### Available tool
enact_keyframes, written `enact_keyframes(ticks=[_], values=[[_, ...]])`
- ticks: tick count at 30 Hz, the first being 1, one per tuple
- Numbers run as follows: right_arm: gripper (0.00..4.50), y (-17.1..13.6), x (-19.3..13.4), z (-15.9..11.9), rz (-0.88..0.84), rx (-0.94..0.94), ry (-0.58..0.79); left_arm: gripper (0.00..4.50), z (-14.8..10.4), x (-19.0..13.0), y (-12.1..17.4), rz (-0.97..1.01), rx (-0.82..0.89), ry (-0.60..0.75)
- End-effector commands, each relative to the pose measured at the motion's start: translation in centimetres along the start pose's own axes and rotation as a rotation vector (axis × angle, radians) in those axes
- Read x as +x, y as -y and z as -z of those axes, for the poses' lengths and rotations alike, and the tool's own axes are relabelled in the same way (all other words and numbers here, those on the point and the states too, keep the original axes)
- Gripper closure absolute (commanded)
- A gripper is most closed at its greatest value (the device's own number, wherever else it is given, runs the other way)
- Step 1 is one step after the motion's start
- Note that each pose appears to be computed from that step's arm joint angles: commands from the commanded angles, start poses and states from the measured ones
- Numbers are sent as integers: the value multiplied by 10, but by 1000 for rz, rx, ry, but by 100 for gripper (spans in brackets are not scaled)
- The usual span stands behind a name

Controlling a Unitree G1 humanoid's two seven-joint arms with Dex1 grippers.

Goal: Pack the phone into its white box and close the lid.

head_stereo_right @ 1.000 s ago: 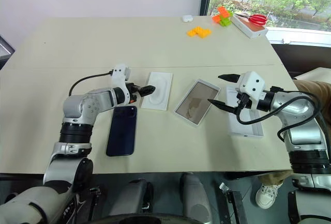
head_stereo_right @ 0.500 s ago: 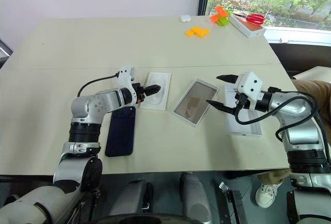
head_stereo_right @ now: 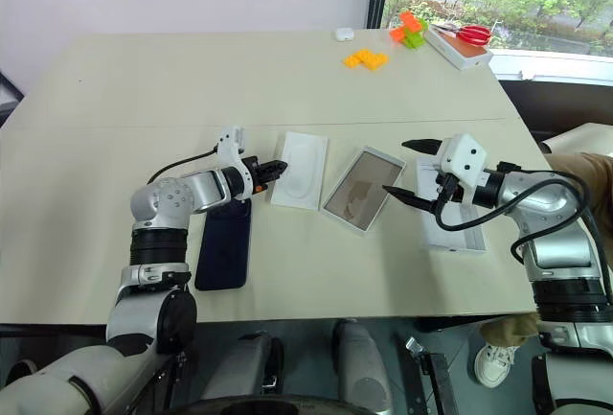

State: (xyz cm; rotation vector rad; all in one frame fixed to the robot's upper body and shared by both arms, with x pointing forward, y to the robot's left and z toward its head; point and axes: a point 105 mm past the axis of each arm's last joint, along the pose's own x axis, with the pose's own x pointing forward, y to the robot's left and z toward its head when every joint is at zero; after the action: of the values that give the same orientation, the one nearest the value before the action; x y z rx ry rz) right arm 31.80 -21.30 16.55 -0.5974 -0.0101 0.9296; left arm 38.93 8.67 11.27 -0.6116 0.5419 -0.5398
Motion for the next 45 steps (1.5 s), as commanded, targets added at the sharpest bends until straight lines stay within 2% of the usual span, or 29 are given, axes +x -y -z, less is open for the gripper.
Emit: enact_keyframes(ticks=[1, 11, 15, 21, 26, 31, 45], values=[[0, 4, -11, -10, 6, -20, 14, 447, -19, -6, 15, 59, 6, 37], [0, 12, -33, -3, 18, 47, -15, 447, -44, -15, 73, 258, 41, 19], [0, 15, -35, -2, 36, 46, -18, 447, -30, -11, 96, 328, 138, -85], [0, 13, -33, -2, 30, 46, -24, 447, -14, 16, 104, 328, 234, -174], [0, 13, -34, -3, 33, 42, -28, 447, 0, 25, 113, 376, 278, -245], [0, 11, -33, -5, 41, 42, -25, 447, 4, 40, 112, 348, 296, -242], [0, 13, -31, -5, 54, 34, -29, 447, 19, 56, 111, 289, 296, -221]])
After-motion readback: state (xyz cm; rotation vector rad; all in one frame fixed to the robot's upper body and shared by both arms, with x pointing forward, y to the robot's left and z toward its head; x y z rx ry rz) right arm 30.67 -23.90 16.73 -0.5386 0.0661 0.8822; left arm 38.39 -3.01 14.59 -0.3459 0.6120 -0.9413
